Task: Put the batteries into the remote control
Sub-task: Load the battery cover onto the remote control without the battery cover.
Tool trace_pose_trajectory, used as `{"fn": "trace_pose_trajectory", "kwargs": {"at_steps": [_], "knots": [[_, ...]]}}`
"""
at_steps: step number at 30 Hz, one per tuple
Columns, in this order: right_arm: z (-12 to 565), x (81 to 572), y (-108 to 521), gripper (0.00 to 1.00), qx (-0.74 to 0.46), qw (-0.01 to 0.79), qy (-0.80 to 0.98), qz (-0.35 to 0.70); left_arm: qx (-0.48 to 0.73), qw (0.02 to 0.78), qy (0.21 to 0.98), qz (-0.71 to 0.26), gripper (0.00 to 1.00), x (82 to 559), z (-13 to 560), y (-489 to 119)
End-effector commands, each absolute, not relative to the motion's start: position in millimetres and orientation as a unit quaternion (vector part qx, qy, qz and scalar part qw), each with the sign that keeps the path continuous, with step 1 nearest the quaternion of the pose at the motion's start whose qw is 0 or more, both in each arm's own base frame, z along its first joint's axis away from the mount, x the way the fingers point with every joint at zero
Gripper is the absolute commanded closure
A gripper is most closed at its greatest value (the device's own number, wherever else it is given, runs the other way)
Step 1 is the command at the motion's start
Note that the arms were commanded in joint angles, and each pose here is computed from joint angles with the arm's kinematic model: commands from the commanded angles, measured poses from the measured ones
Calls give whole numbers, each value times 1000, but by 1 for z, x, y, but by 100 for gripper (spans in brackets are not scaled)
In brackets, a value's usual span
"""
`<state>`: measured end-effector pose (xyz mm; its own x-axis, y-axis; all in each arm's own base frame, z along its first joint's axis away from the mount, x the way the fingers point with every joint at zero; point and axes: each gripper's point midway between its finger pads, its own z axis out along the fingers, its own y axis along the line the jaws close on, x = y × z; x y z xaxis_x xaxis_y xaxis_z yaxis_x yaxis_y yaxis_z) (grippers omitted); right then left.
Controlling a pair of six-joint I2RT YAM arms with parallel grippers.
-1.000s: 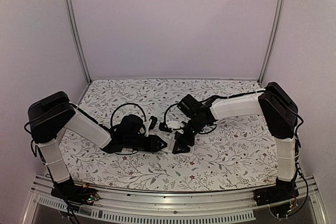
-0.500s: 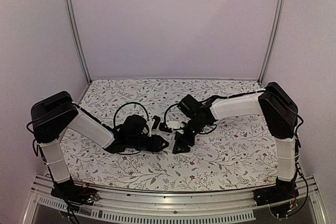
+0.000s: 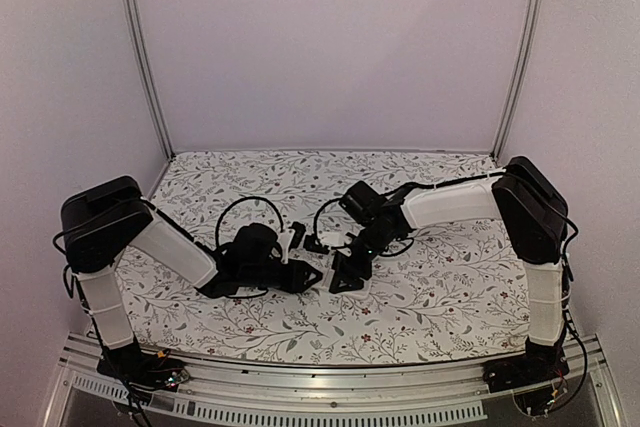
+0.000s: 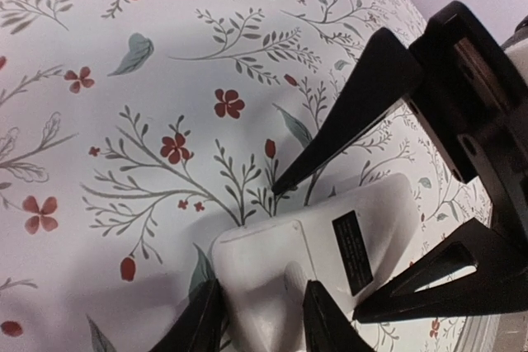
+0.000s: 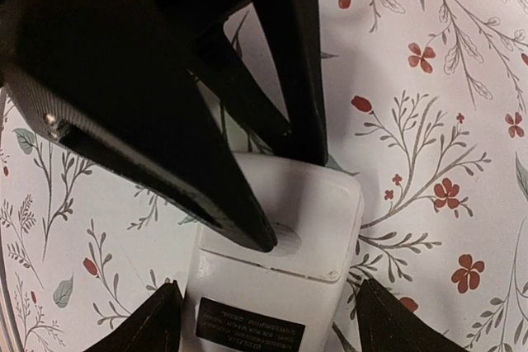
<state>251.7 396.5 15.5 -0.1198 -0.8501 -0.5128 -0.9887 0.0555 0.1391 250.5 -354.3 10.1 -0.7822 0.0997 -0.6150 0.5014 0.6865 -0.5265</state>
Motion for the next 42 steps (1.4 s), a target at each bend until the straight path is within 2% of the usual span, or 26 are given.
{"fn": "trace_pose_trajectory", "kwargs": {"at_steps": [1, 6, 16, 20, 31, 42], "knots": [[-31, 226, 357, 28, -647, 60, 731, 209, 208, 110, 945, -226, 64, 179, -88, -294], [-30, 226, 356, 26, -650, 60, 728, 209, 209, 118, 941, -238, 57, 182, -80, -298], [-32, 222, 352, 27, -654, 51, 726, 207, 183, 135, 925, -304, 50, 196, -49, -307], [-31, 220, 353, 27, -655, 50, 723, 211, 181, 135, 928, -297, 47, 197, -48, -302], [-28, 219, 354, 28, -656, 51, 721, 217, 210, 145, 929, -268, 48, 203, -49, -301], [-30, 219, 354, 29, -657, 48, 720, 217, 209, 135, 944, -216, 55, 207, -64, -292]]}}
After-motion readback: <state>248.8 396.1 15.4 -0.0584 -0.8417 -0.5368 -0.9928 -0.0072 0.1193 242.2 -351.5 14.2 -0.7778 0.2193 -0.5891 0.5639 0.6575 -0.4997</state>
